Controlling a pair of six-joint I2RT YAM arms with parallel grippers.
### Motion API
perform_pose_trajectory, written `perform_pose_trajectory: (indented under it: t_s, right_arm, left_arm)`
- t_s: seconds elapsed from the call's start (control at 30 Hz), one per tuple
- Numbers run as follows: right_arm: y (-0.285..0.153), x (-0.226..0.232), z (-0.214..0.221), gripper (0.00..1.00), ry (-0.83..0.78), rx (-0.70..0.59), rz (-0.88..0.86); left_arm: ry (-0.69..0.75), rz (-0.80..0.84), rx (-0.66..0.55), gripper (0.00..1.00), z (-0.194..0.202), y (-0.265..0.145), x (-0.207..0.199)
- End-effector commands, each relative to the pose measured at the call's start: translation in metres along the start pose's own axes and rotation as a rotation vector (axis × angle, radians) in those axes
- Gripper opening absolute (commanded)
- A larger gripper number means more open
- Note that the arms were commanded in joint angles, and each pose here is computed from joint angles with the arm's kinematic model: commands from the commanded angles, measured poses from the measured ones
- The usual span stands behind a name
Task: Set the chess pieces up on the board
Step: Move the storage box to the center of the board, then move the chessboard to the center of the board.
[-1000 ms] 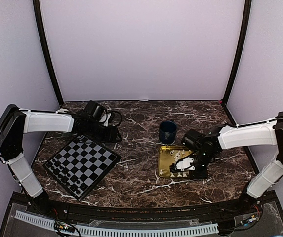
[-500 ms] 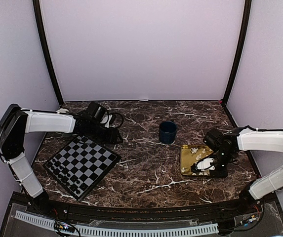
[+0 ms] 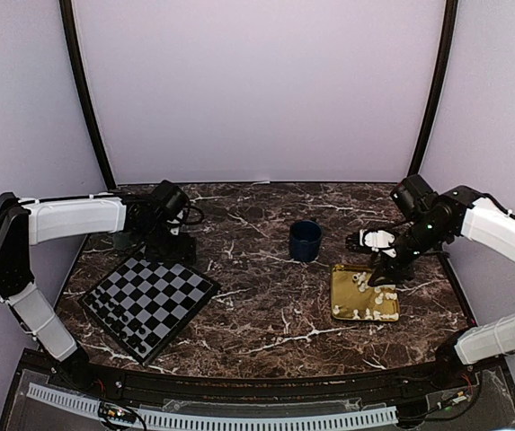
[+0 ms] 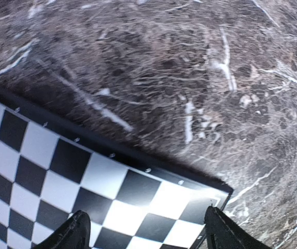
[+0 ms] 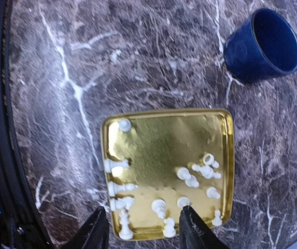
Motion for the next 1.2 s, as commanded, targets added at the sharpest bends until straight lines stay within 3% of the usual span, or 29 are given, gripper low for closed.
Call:
perform_pose_trajectory:
  t_s: [0.0,0.2,0.3,0.7,1.17]
  right_arm:
    - [-0.002,0.026,-0.038,0.48,0.081,-0.235,-0.185]
    - [0.017,0.027,-0.073,0.48,0.168,-0.429,-0.315]
    - [0.023,0.014,-0.073,0.53,0.150,-0.399,-0.262]
    - [0.028,0.020,-0.066,0.54,0.133,-0.401,-0.259]
    - [0.032,0.020,-0.061,0.55,0.127,-0.386,-0.252]
  left_arm:
    - [-0.062,-0.235,0.055,0.79,0.029,-0.024,0.046]
    - [-0.230,-0.308,0.048,0.80,0.041,-0.028,0.103]
    - [-0.291,-0.320,0.022,0.81,0.041,-0.031,0.127]
    - [-0.410,-0.348,0.009,0.85,0.027,-0.007,0.184]
    - [-0.464,-0.226,-0.045,0.83,0.011,0.028,0.193]
Point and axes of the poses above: each gripper's point midway between its finger pads, its own y axis out along the fingers, its own x axis along the line the jaws close on, z = x × y, the point moved 1 cm from there along -y, back along the fingers, and after that the axes turned 8 degrees about y, right-handed, at the moved point
